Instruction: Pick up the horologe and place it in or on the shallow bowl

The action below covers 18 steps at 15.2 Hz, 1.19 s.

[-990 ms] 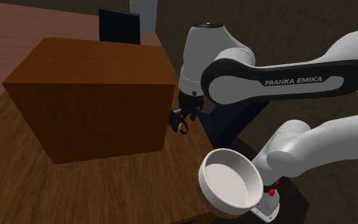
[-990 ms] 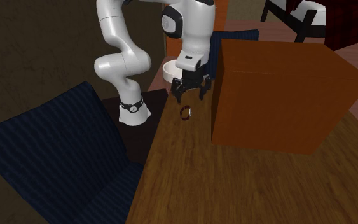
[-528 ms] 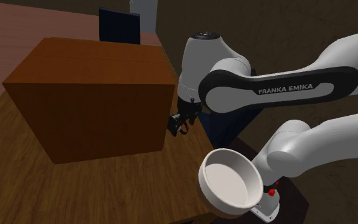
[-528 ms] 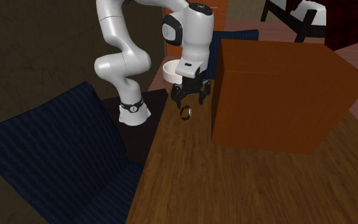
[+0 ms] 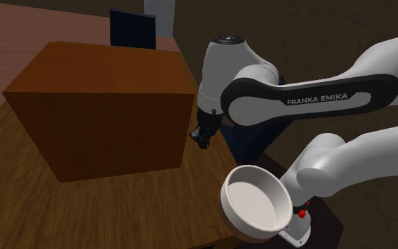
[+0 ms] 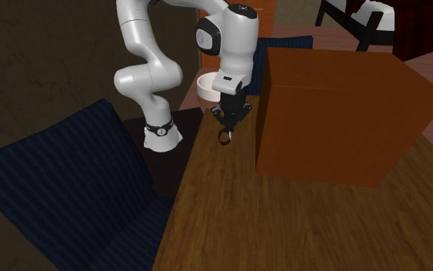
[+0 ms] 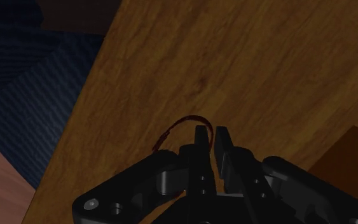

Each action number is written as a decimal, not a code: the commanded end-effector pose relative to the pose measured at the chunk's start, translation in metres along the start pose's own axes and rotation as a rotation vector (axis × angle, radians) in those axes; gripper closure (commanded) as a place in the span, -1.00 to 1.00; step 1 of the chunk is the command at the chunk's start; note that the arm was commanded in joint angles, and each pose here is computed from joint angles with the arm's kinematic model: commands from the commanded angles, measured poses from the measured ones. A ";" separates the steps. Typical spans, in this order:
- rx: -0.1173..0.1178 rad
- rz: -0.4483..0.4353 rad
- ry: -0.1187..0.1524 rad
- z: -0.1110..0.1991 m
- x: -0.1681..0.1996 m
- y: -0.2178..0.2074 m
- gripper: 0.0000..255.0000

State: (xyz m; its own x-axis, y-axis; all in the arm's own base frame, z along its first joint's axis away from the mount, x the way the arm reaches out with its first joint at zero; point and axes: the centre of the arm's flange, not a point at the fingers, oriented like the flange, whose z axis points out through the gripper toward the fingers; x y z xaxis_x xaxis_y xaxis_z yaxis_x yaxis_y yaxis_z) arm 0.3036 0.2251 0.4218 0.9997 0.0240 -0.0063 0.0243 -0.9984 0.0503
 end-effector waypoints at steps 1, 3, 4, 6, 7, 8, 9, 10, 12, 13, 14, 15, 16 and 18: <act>0.000 0.000 0.000 0.000 0.000 0.000 1.00; 0.000 0.000 0.000 0.000 0.000 0.000 1.00; 0.000 0.000 0.000 0.000 0.000 0.000 1.00; 0.000 0.000 0.000 0.000 0.000 0.000 1.00; 0.000 0.000 0.000 -0.005 0.000 0.000 1.00; 0.000 0.000 0.000 -0.010 0.000 0.001 1.00; 0.000 0.000 0.000 -0.016 0.000 0.001 1.00; 0.000 0.000 0.000 -0.021 0.000 0.001 1.00; 0.000 0.000 0.000 -0.032 0.000 0.002 1.00; 0.000 0.000 0.000 -0.037 0.000 0.002 1.00; 0.000 0.000 0.000 -0.042 0.000 0.002 1.00; 0.000 0.000 0.000 -0.047 0.000 0.002 1.00; 0.000 0.000 0.000 -0.053 0.000 0.003 1.00; 0.000 0.000 0.000 -0.063 0.000 0.003 1.00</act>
State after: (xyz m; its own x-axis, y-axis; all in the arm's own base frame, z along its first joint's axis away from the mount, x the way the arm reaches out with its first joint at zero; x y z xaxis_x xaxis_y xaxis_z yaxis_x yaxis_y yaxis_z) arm 0.3038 0.2258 0.4785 0.9997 0.0239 -0.0060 0.0242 -0.9985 0.0501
